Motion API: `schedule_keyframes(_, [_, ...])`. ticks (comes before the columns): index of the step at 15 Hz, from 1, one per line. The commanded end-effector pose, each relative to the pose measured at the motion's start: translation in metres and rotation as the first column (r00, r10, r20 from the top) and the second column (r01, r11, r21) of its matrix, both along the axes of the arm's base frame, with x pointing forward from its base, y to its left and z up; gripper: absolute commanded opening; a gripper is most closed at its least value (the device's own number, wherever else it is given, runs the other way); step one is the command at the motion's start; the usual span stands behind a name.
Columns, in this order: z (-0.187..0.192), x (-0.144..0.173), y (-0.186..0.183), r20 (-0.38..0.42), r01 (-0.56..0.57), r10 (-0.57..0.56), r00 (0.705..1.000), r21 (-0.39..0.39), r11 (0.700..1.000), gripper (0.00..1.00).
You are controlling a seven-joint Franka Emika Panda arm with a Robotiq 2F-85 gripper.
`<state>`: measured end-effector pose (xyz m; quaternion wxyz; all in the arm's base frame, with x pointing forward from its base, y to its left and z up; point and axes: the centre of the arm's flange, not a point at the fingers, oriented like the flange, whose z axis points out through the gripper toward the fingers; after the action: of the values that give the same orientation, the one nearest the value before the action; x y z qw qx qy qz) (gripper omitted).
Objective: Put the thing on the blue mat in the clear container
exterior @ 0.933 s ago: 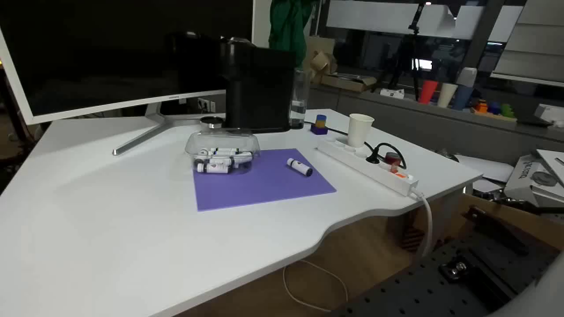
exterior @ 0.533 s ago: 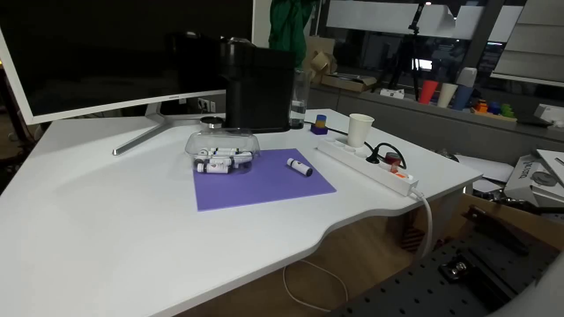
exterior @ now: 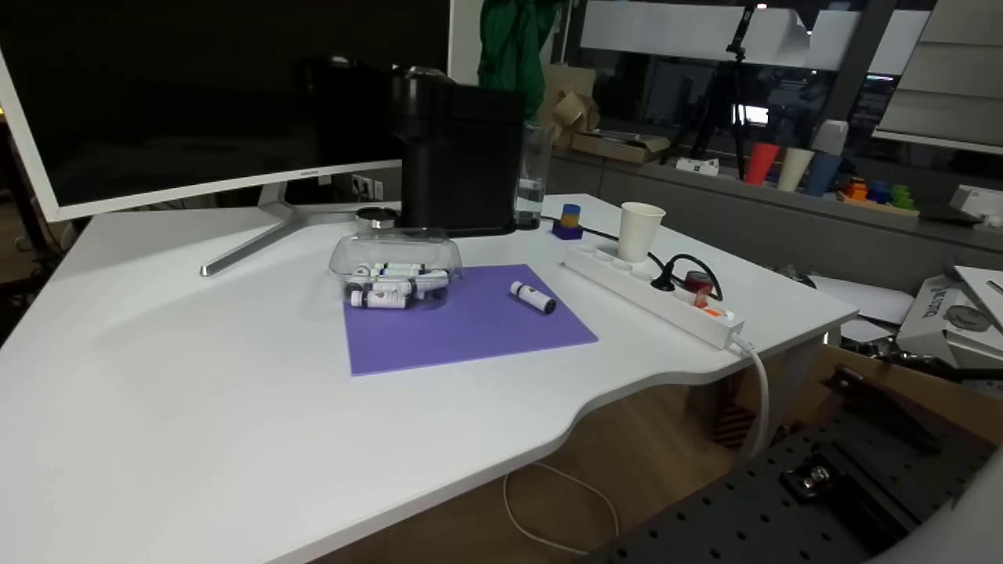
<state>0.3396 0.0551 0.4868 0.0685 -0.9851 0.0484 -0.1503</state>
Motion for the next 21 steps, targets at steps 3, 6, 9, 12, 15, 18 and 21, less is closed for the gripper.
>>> schedule_keyframes(3, [-0.02,0.039,-0.029,-0.036,0.058,-0.058,0.998,-0.01,0.998,1.0])
schedule_keyframes(6, [-0.057,0.072,-0.056,-0.124,0.03,-0.029,0.992,0.009,1.0,1.0])
schedule_keyframes(9, [-0.105,0.105,-0.07,-0.192,-0.094,0.096,0.977,0.017,0.995,1.0])
schedule_keyframes(12, [-0.14,0.134,-0.071,-0.21,-0.22,0.207,0.955,-0.041,0.975,1.0])
schedule_keyframes(15, [-0.148,0.121,-0.069,-0.195,-0.239,0.218,0.956,-0.088,0.967,1.0])
schedule_keyframes(18, [-0.166,0.142,-0.066,-0.197,-0.283,0.254,0.947,-0.137,0.949,1.0])
schedule_keyframes(21, [-0.172,0.148,-0.074,-0.221,-0.293,0.258,0.941,-0.143,0.945,1.0])
